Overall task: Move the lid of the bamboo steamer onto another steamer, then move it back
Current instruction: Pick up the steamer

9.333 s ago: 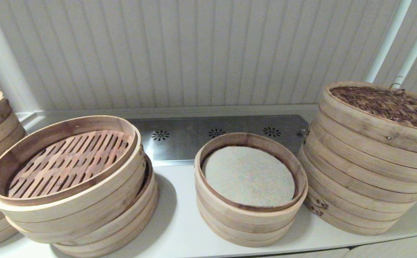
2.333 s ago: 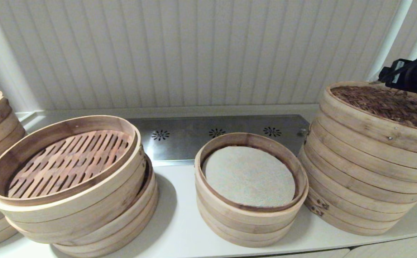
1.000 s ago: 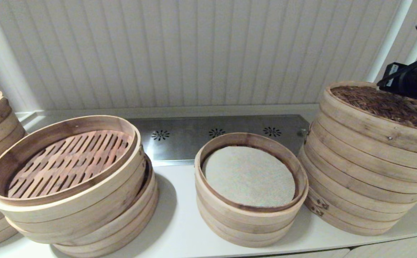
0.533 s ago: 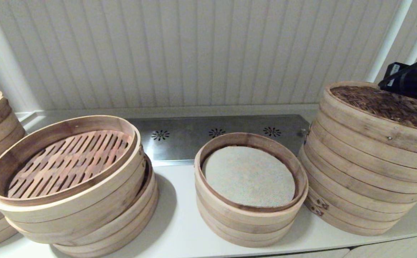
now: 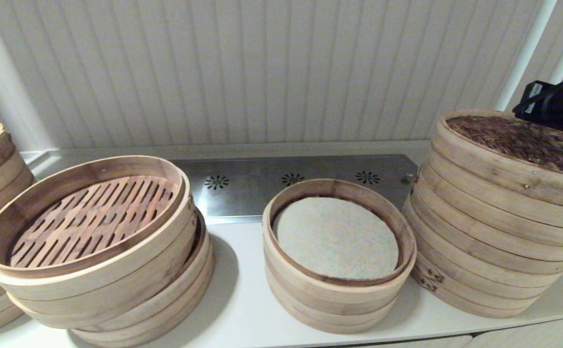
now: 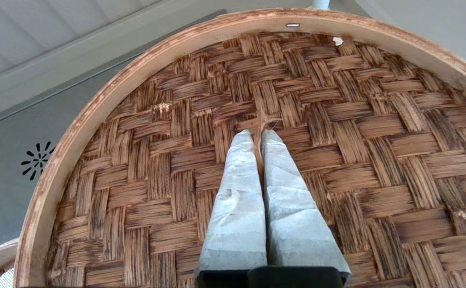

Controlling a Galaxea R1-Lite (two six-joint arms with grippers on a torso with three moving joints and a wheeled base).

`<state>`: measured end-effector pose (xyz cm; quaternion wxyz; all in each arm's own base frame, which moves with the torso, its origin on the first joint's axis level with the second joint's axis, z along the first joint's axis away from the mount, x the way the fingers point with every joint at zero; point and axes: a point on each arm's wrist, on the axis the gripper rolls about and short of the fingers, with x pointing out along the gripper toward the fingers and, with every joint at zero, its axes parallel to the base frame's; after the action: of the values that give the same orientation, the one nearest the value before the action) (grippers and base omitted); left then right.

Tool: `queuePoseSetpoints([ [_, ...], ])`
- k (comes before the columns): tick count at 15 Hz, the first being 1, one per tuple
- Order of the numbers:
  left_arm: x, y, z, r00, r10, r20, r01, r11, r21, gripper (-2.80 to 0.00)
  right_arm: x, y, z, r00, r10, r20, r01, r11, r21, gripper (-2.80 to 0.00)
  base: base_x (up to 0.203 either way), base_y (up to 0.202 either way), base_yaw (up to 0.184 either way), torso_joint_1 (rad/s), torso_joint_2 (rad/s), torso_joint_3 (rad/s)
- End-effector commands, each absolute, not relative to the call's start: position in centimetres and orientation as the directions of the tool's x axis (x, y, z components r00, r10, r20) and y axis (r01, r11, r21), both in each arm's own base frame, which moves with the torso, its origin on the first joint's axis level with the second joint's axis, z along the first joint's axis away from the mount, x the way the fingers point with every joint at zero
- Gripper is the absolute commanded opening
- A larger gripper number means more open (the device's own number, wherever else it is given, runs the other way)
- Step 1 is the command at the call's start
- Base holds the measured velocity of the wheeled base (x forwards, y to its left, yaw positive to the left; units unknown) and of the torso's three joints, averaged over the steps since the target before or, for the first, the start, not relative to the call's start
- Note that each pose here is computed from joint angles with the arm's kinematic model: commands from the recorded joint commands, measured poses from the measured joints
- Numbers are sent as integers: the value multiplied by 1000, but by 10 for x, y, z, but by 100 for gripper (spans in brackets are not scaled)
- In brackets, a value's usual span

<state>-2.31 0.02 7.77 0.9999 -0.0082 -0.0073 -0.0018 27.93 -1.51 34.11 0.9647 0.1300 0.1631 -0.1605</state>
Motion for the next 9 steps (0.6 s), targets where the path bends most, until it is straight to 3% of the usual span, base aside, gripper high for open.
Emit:
queuePoseSetpoints([
  [1,-23,0,78,1000,-3,14,3,1000,-17,-280,277,-15,344,900,-269,-344,351,913,205,-280,0,0,0,0,0,0],
  [9,-23,0,78,1000,-3,14,3,1000,-17,-280,267,-13,354,915,-264,-305,338,914,223,-280,0,0,0,0,0,0],
])
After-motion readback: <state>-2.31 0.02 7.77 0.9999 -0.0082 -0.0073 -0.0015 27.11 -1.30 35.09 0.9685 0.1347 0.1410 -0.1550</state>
